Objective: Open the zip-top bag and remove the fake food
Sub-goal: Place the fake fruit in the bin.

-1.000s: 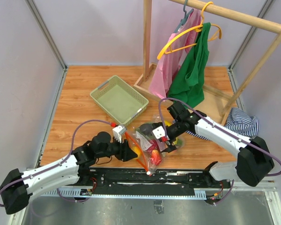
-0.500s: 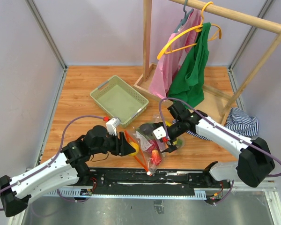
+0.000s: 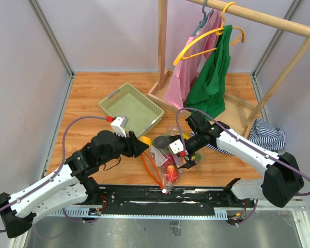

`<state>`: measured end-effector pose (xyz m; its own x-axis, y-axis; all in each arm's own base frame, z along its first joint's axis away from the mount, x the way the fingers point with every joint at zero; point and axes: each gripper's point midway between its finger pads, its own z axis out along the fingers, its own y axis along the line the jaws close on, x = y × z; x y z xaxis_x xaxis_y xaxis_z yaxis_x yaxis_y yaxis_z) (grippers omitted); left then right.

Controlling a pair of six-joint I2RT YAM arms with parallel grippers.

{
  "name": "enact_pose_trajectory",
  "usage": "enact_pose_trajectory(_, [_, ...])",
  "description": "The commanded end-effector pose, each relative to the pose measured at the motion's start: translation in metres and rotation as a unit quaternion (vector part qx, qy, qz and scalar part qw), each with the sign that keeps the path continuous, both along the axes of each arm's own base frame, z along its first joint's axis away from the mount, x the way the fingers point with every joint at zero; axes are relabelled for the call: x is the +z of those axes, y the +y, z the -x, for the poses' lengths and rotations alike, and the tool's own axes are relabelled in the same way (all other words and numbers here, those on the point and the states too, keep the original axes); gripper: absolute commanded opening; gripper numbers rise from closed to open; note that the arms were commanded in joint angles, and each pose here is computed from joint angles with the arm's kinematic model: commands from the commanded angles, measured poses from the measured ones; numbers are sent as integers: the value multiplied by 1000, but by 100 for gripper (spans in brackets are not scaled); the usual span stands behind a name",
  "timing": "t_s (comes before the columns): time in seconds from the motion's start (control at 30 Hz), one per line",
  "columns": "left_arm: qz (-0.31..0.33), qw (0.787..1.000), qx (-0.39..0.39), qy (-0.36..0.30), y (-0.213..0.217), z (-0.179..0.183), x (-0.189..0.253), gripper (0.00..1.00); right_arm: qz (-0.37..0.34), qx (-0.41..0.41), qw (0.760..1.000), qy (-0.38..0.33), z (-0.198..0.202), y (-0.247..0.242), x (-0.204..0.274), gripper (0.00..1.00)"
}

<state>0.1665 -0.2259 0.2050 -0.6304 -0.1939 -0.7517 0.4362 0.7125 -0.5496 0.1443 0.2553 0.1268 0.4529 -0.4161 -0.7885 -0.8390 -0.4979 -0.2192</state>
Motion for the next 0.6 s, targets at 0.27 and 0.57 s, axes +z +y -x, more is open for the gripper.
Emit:
enact_pose_trajectory(0.27, [-5, 978, 123, -169, 26, -114, 32, 14, -18, 8, 1000, -22, -1, 0, 16, 99])
enact_pose_trajectory(0.57, [-38, 983, 122, -129, 29, -152, -11, 13, -14, 8, 1000, -19, -2, -1, 13, 99])
